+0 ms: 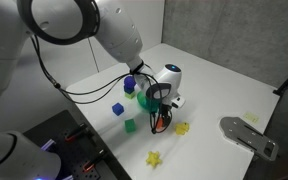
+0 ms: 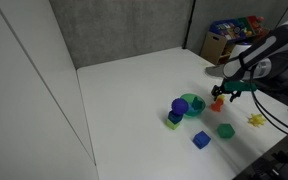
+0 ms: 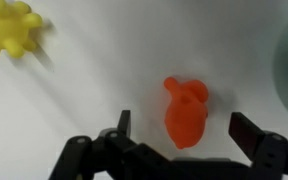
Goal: Put the orange plastic toy in the green bowl
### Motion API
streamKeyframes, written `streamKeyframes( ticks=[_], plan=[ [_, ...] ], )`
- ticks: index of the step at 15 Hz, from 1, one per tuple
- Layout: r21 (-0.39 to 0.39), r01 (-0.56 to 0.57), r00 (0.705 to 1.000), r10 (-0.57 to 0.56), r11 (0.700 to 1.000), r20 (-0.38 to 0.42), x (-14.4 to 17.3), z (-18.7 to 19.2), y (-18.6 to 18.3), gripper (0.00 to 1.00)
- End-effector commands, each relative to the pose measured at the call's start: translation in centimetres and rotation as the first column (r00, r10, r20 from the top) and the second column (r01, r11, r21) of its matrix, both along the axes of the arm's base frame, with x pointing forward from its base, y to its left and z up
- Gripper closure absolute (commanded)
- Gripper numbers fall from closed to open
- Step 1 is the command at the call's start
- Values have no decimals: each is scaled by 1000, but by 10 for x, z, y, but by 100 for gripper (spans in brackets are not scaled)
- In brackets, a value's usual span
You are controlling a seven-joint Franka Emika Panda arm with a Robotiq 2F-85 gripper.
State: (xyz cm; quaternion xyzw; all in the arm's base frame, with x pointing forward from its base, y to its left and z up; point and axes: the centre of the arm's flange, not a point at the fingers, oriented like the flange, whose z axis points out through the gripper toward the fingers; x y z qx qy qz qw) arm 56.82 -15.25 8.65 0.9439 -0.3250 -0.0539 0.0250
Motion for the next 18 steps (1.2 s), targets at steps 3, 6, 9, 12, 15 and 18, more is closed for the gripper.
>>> streamKeyframes(
  ticks=[3, 6, 9, 12, 15, 18],
  plan=[
    [-47, 16, 1000, -16, 999, 3, 14, -10, 8, 41],
    [-58, 44, 999, -42, 997, 20, 15, 7, 4, 66],
    [-96, 74, 996, -70, 993, 49, 21, 38, 8, 88],
    [-125, 80, 993, -68, 989, 97, 31, 71, 25, 94],
    [-146, 59, 988, -37, 987, 149, 40, 98, 57, 92],
    [-165, 30, 982, 2, 986, 189, 51, 113, 92, 94]
  ],
)
